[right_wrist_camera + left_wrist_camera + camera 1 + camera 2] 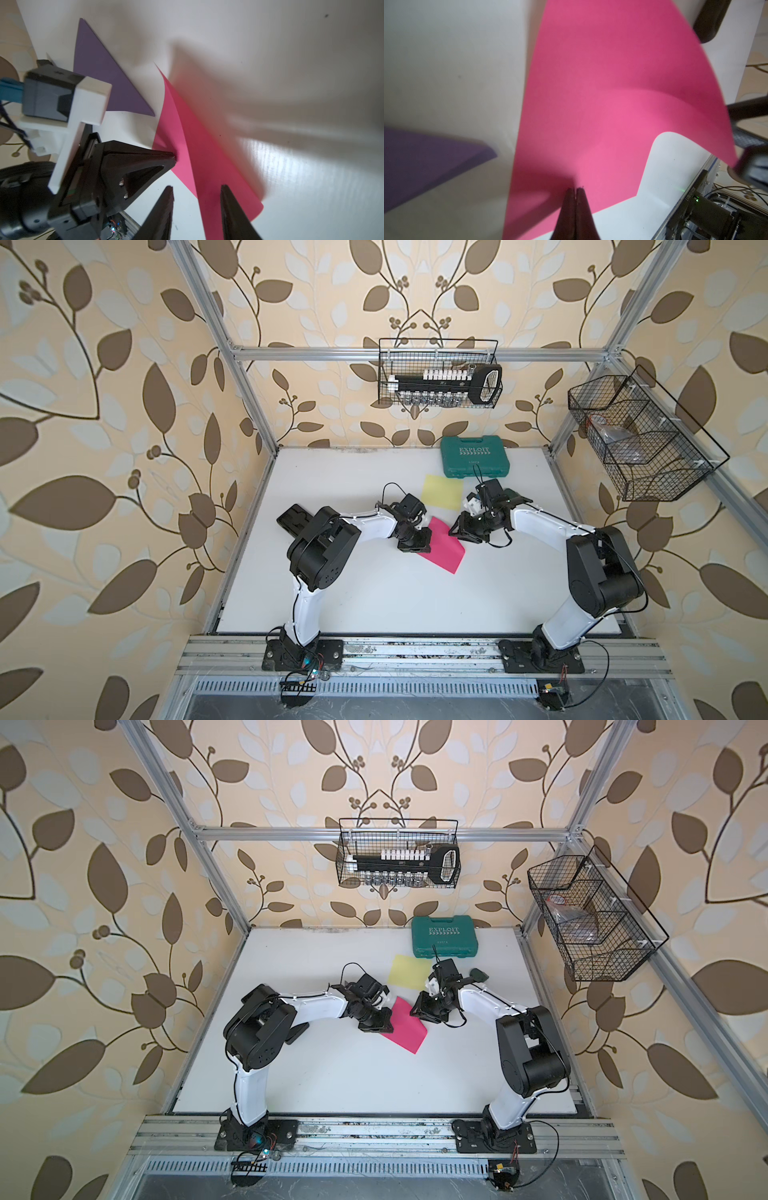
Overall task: Fold the square paper diagonally
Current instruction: Fold the paper at the center of the board.
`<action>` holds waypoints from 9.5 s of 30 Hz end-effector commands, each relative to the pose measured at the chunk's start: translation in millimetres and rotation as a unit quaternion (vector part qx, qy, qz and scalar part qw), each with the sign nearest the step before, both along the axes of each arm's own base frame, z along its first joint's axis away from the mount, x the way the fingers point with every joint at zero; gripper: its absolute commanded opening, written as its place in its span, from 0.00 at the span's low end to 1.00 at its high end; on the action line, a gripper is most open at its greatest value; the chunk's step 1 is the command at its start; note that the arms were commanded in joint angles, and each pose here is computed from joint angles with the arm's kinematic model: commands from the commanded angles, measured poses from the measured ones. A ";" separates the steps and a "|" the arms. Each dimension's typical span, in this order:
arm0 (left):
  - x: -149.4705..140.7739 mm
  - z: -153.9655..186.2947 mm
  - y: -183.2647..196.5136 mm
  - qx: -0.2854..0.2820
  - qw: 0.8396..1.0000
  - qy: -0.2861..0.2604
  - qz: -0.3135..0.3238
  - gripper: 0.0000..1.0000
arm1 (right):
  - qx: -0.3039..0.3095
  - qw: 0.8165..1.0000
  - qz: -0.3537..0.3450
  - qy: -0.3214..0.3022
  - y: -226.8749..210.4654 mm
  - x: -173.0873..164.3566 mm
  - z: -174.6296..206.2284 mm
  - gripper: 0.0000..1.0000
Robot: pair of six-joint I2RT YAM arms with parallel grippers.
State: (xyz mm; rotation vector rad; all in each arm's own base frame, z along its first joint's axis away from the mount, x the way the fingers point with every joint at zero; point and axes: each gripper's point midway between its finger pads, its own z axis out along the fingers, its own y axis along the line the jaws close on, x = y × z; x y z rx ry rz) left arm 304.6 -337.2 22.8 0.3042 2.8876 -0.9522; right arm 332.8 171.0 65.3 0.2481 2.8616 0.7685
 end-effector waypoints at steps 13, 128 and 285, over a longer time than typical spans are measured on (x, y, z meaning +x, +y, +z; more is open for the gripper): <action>-21.1 -39.7 29.5 0.066 0.997 0.044 0.005 0.00 | -0.089 0.995 0.033 -0.018 -18.6 9.7 6.3 0.39; -28.2 58.0 22.1 -0.129 0.990 -0.028 0.048 0.45 | -0.112 0.990 0.082 0.034 60.5 -11.5 -12.9 0.00; 1.4 19.4 23.2 -0.087 0.991 0.001 0.102 0.17 | -0.107 0.989 0.055 0.084 76.7 -17.5 -73.5 0.39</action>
